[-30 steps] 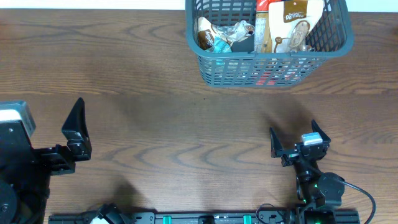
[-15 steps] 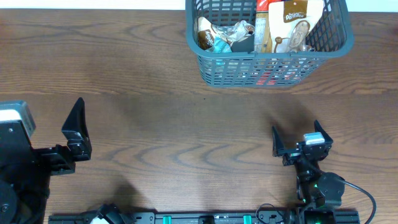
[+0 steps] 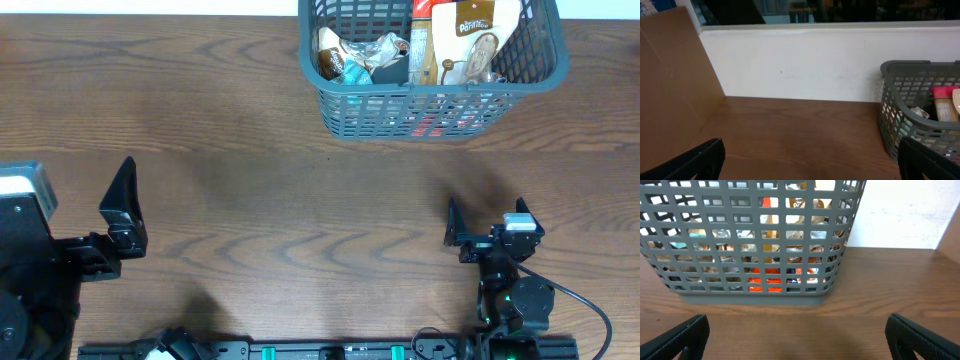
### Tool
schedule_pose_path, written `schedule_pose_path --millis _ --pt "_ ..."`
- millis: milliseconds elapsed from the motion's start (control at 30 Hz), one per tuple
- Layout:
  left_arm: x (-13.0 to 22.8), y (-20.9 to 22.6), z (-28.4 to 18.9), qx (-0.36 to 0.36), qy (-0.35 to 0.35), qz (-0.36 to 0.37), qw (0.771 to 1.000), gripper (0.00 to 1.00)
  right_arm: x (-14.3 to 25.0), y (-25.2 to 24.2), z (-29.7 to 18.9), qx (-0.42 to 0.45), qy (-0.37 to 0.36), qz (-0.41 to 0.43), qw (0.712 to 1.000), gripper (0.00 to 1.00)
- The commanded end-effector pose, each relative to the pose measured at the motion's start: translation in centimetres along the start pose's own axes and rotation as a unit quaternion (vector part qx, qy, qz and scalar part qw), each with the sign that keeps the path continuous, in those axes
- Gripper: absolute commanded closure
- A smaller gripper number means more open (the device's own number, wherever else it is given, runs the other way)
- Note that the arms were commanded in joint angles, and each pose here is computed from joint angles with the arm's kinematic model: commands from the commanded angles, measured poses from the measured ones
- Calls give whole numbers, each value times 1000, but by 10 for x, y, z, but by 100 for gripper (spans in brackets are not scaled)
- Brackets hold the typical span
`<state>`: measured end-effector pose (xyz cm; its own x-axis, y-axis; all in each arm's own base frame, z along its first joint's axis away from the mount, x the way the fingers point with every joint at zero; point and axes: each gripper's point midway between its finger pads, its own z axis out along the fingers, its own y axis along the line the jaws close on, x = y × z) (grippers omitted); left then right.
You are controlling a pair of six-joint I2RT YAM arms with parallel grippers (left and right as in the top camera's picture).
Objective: Pack container
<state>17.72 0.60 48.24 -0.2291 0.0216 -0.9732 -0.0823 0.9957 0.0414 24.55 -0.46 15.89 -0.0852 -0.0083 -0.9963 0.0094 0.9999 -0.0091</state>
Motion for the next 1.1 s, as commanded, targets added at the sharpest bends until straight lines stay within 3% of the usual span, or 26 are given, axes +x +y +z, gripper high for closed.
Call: schedule_pose_path --millis 0,900,1067 --pt "-1 3 -1 -6 -2 2 1000 1 2 0 0 3 0 -12 1000 1" --pt "-1 3 -1 -6 -2 2 1000 1 2 0 0 3 0 -12 1000 1" --pt "15 11 -1 -22 28 19 999 1 2 0 0 3 0 -12 1000 1"
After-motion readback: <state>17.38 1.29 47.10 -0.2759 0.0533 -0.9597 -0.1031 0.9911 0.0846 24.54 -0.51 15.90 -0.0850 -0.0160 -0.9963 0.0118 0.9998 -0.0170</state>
